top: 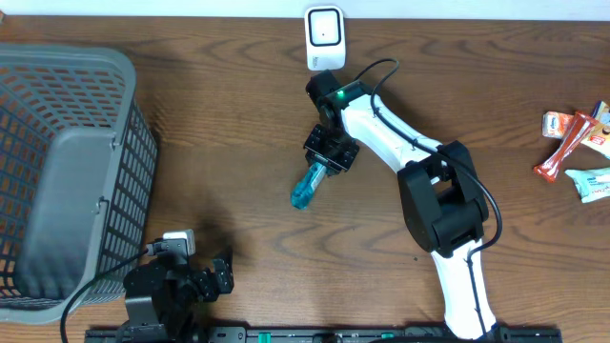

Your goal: Scan the item barcode

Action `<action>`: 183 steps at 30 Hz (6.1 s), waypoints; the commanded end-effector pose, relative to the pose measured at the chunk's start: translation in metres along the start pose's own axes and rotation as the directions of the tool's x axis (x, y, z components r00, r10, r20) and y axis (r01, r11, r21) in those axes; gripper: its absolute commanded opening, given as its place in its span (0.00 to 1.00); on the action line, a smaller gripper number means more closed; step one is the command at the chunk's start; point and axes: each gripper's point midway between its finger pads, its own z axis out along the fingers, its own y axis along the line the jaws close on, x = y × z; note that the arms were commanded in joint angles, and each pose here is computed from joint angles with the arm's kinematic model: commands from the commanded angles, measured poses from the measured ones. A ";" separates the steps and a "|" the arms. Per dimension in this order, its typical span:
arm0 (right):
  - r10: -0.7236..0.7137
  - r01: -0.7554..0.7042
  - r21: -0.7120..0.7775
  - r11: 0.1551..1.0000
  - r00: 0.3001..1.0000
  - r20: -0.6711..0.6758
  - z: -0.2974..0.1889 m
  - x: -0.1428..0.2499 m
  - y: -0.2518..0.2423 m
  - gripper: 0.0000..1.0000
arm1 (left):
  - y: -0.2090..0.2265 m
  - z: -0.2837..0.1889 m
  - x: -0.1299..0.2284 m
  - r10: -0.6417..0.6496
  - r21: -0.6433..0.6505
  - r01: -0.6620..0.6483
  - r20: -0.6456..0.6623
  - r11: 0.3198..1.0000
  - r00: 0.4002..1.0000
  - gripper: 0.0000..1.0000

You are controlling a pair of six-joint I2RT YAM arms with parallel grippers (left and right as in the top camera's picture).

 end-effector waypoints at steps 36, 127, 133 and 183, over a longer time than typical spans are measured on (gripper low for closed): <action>-0.274 0.275 0.008 0.961 0.953 0.130 -0.017 -0.011 0.010 0.01 | 0.000 -0.001 0.001 0.007 -0.001 -0.007 -0.002 1.000 1.000 0.98; -0.938 0.091 0.989 -0.120 -0.337 -0.083 -0.285 0.052 0.095 0.01 | 0.000 -0.001 0.001 0.007 -0.001 -0.007 -0.002 1.000 1.000 0.98; -0.931 -0.060 0.994 -0.088 -0.350 -0.104 -0.322 0.077 0.111 0.01 | 0.000 -0.001 0.001 0.007 -0.001 -0.007 -0.002 1.000 1.000 0.98; -0.897 -0.092 0.994 0.065 -0.442 0.017 -0.269 0.137 0.125 0.01 | 0.000 -0.001 0.001 0.007 -0.001 -0.007 -0.002 1.000 1.000 0.98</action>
